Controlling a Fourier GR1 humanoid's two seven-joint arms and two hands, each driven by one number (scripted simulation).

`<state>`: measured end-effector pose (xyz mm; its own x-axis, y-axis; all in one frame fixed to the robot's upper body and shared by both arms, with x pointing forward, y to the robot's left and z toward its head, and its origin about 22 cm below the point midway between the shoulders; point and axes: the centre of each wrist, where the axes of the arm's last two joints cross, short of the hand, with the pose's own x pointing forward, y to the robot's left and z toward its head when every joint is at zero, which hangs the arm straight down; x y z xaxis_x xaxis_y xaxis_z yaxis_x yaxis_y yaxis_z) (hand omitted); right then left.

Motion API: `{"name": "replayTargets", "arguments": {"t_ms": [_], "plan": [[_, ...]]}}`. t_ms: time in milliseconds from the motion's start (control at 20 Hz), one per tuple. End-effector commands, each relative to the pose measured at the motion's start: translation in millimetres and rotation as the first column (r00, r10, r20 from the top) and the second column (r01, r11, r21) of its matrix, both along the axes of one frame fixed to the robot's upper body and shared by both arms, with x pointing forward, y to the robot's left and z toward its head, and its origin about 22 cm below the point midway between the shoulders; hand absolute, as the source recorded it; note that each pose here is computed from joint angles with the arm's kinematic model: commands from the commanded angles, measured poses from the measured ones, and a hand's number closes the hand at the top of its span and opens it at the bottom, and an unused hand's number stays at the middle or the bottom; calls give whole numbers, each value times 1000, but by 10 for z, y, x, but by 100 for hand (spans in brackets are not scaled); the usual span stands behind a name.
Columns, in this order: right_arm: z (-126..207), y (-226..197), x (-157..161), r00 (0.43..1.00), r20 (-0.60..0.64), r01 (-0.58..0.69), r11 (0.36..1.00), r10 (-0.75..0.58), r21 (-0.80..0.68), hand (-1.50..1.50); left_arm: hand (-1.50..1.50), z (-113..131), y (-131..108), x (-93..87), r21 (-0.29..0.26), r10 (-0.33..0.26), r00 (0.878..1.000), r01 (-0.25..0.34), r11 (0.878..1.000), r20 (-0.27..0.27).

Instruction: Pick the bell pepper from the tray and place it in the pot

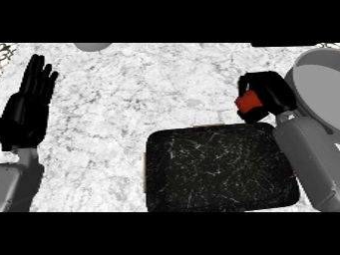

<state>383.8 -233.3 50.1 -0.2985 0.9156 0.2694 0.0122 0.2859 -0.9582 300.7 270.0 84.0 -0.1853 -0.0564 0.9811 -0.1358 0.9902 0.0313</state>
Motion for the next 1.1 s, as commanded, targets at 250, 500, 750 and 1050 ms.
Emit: {"name": "replayTargets", "arguments": {"t_ms": [250,500,750,1050], "plan": [[786,-142,407,616,253,708,665,-746,237,150,0,-26,-84,1,0,-49,999,49,999,-1],[1066,-36,571,326,311,862,416,-893,291,150,0,20,-82,39,1,-69,998,69,998,3],[1068,109,633,204,324,929,287,-924,234,150,0,-43,-131,57,12,-46,999,46,999,11],[904,-677,426,154,279,964,207,-948,169,150,0,-39,-24,-113,-11,-40,999,40,999,-14]]}}
